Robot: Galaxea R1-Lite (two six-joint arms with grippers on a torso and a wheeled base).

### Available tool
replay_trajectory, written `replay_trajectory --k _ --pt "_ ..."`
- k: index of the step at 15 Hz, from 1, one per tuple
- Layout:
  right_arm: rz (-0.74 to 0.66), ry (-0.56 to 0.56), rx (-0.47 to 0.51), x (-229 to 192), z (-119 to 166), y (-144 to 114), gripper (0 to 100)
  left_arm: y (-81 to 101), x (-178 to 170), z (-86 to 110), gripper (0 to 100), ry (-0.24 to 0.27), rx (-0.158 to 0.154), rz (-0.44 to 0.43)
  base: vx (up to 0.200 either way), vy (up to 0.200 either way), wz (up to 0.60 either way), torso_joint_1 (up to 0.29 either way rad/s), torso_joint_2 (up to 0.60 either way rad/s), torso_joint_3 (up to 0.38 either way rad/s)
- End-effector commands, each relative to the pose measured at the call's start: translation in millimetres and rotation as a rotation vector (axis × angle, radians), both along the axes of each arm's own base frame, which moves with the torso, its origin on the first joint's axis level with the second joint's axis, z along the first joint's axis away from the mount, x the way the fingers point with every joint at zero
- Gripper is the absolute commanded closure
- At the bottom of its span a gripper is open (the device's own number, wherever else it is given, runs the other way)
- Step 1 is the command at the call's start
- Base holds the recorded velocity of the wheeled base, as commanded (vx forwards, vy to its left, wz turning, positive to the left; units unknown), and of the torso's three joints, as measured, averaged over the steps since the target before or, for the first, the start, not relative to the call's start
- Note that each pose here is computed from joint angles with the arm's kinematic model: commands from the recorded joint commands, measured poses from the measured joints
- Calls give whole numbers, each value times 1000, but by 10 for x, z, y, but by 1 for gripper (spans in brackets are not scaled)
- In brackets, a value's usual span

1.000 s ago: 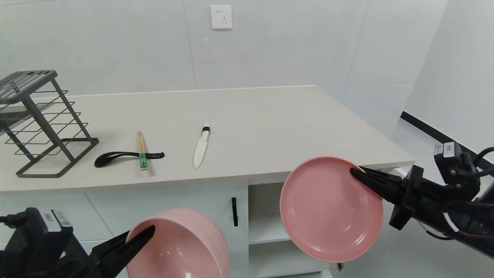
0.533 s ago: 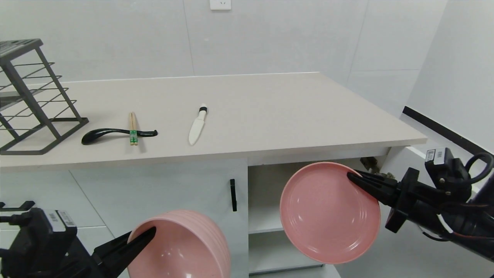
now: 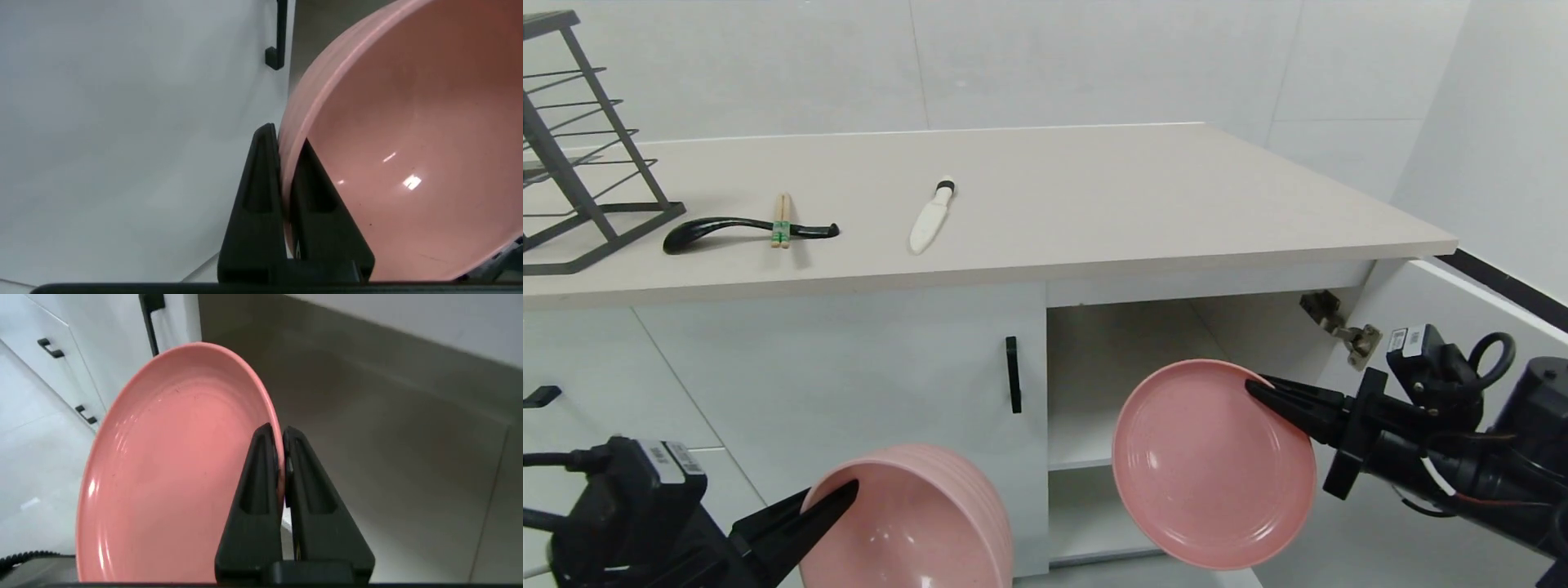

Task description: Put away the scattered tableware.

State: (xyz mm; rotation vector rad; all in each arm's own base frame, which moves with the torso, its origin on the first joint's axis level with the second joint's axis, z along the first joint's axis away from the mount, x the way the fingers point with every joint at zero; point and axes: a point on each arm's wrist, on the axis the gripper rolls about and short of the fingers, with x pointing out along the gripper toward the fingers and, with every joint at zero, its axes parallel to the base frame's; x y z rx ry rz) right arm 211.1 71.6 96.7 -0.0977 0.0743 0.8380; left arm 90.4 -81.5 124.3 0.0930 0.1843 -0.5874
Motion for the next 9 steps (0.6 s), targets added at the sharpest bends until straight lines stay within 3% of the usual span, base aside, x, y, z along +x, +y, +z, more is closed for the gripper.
replay_trajectory --k 1,6,9 --pt "3 43 -11 36 -99 17 100 -8 10 -14 100 9 6 1 0 0 0 0 0 0" --pt "5 112 -31 86 -263 35 100 -17 17 -25 100 18 9 2 0 0 0 0 0 0" --pt "7 206 -55 109 -472 49 100 -59 60 -100 100 74 28 7 0 0 0 -10 106 93"
